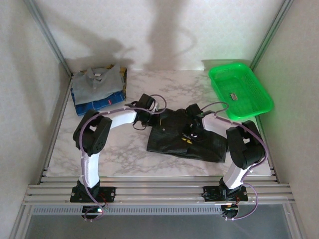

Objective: Fold and stack the long sleeve shirts

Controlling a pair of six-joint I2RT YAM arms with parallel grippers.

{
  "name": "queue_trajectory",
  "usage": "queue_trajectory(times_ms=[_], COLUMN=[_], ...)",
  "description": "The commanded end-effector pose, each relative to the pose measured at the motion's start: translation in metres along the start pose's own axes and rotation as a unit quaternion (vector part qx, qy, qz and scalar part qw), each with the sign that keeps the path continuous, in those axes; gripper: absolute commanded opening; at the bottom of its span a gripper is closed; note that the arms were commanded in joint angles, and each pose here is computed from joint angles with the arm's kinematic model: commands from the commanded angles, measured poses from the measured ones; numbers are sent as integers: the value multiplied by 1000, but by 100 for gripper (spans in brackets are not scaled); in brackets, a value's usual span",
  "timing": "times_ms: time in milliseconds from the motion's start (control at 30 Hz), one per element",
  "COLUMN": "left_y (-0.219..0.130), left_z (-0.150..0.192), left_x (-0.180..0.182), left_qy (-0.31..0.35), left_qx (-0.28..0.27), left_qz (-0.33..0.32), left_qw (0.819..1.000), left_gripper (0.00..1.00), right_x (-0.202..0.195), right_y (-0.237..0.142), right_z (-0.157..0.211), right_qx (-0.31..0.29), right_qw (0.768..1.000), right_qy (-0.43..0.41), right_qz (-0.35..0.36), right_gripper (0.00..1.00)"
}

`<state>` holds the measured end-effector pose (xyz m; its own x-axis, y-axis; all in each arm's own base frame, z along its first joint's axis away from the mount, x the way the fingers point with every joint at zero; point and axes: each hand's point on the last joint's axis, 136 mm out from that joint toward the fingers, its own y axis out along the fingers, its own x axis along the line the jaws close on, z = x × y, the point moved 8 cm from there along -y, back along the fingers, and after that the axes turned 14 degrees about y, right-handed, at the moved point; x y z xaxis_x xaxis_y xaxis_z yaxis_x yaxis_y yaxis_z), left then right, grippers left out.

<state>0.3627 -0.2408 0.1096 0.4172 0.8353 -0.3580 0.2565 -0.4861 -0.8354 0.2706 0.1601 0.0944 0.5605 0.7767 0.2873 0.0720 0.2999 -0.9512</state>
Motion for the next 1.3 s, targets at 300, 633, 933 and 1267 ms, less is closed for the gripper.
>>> queue_trajectory(times_ms=[300,633,933,1267], left_y=[-133,-170,-171,-142], left_z=[14,7,-9,-25], left_x=[10,1,-13,-41], left_qy=[61,57,59,13], left_qx=[35,27,47,40], left_qz=[-193,-209,-197,-111], left_qw=[979,976,978,993], left_gripper=[0,0,0,0], right_x=[72,95,139,175], right_y=[6,-24,42,62], right_z=[45,34,33,46], right_qx=[71,54,102,151], right_qw=[994,994,988,974], right_qy=[15,-11,14,31], right_qz=[-79,-92,-115,-164], right_gripper=[35,14,0,0])
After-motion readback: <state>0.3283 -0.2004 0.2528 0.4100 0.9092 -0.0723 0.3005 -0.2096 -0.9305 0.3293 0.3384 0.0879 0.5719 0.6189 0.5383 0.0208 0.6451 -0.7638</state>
